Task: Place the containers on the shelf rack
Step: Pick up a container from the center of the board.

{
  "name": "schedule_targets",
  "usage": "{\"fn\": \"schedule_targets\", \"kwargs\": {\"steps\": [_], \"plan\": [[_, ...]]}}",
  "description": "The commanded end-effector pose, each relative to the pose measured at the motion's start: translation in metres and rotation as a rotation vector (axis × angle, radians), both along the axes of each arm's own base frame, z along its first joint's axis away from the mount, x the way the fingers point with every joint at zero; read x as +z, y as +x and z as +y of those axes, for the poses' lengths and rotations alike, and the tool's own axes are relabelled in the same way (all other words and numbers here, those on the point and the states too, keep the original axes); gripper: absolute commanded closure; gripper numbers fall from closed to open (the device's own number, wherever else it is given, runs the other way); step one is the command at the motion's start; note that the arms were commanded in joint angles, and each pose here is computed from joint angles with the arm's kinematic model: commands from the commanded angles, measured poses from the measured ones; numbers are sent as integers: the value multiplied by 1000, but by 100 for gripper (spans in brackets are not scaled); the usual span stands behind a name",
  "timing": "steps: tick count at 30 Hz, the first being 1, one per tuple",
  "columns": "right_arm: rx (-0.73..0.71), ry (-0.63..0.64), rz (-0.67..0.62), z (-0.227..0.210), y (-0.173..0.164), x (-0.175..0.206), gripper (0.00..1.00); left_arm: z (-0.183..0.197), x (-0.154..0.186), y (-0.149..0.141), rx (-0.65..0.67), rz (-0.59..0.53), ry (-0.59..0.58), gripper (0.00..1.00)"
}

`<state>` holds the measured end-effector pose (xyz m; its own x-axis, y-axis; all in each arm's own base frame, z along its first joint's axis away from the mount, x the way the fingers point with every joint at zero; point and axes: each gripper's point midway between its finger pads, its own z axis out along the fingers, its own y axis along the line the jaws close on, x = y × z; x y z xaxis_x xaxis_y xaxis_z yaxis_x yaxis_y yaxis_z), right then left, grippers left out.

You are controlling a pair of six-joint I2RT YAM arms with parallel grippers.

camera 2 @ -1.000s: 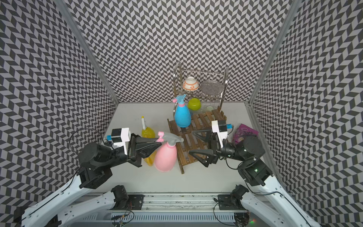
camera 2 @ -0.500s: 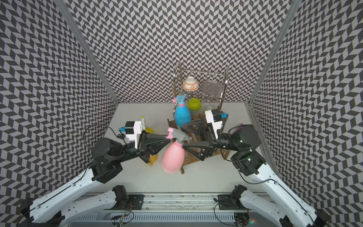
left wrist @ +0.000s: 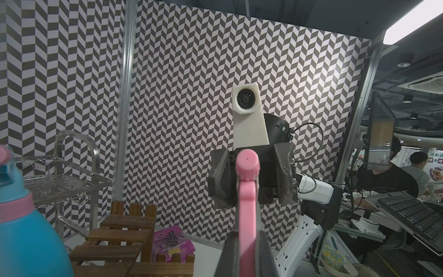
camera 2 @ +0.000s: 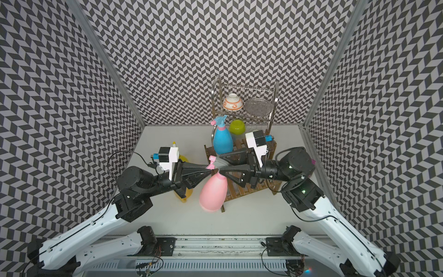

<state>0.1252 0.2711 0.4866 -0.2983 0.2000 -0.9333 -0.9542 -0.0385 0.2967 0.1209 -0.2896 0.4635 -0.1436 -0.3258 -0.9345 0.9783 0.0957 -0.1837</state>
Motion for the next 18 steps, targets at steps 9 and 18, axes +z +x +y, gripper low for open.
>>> {"fn": "schedule_targets", "kwargs": {"steps": [9,18], "plan": [[32,-45,-82,0,-11,5,77,0,9,-3,-15,-19,6,100],[-28,-97,-130,-7,-11,-3,100,3,8,0,11,0,14,76]]}}
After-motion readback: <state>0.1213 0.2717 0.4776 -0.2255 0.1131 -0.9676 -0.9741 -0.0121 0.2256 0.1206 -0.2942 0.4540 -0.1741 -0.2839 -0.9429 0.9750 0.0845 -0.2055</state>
